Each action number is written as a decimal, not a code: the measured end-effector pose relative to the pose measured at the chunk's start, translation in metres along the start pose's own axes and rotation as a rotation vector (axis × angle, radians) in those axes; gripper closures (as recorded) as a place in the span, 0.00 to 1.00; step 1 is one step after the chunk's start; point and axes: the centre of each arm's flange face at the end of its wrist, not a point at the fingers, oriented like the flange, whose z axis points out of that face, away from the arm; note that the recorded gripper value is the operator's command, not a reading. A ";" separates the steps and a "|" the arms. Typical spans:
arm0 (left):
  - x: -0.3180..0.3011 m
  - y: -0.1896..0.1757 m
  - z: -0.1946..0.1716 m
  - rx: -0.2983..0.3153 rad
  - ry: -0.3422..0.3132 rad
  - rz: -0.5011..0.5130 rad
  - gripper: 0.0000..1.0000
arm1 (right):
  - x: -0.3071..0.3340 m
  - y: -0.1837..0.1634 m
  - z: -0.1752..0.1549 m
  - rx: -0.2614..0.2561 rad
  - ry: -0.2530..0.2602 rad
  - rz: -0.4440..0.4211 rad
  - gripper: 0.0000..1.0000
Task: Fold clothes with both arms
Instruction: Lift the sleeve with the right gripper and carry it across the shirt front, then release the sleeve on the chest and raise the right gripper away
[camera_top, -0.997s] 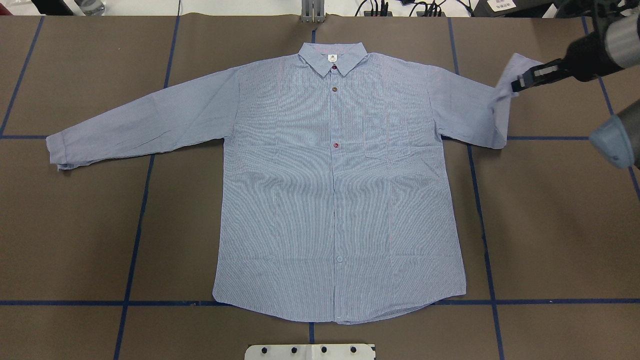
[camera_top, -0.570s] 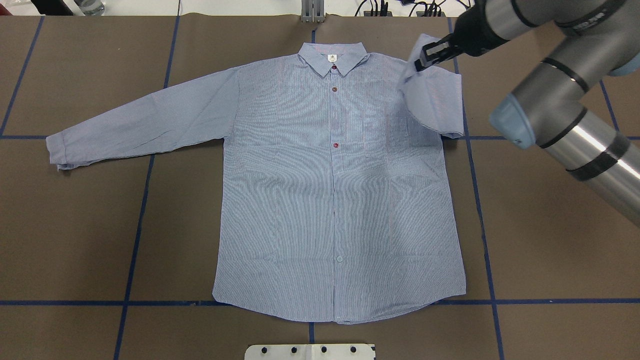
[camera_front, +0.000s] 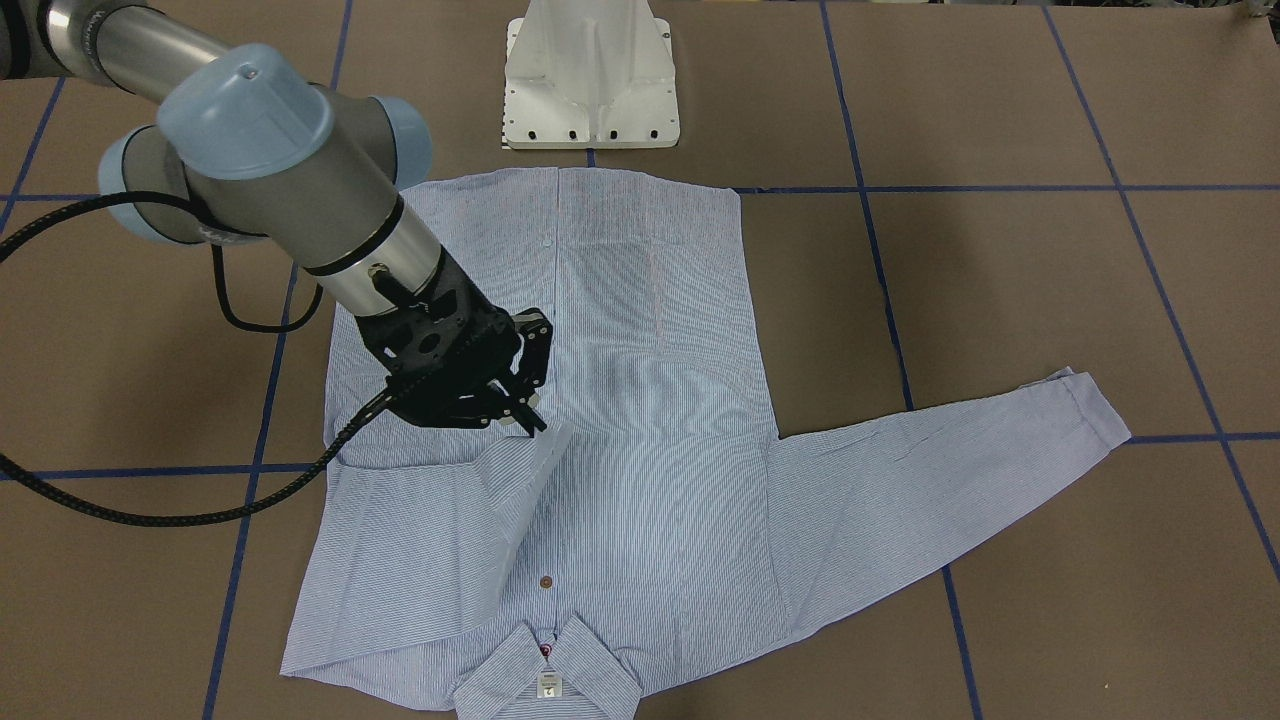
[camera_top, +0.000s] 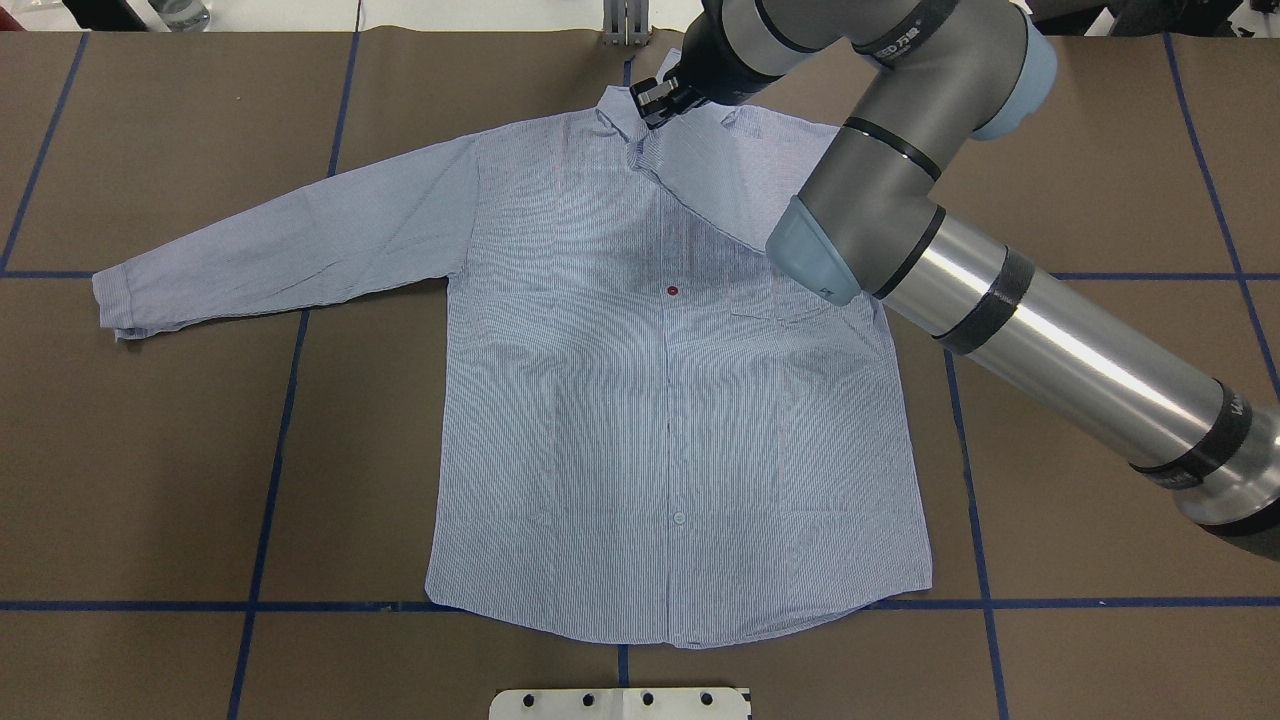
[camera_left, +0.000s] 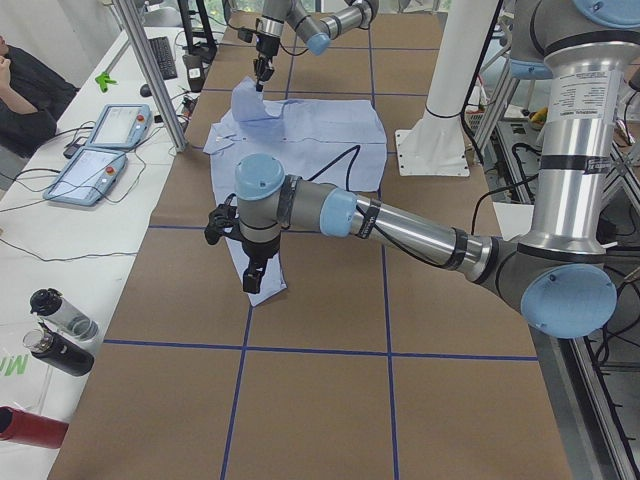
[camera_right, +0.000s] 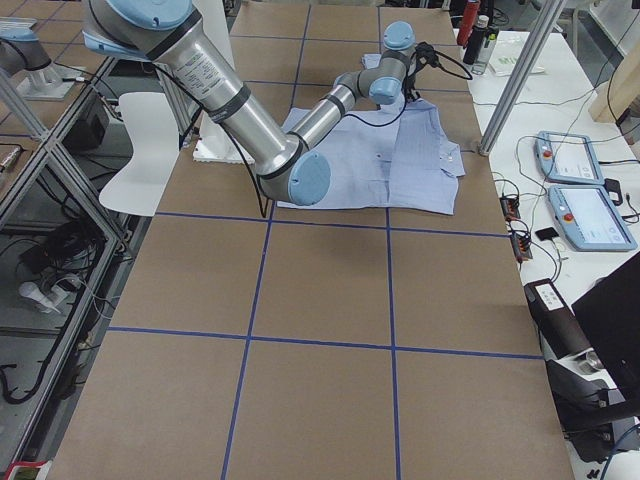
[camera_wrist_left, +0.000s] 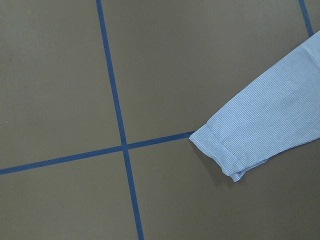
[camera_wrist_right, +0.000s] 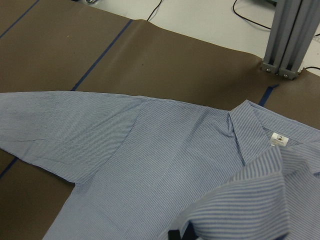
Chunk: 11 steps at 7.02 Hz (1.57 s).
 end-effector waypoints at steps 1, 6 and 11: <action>-0.002 0.000 0.002 -0.004 0.000 -0.003 0.01 | -0.016 0.000 0.022 -0.015 0.006 -0.005 1.00; -0.005 0.000 0.005 -0.009 0.000 -0.008 0.01 | -0.092 0.020 0.160 -0.116 0.140 -0.025 0.03; -0.005 0.001 0.005 -0.011 0.000 -0.014 0.01 | -0.150 0.045 0.182 -0.040 0.224 -0.004 0.02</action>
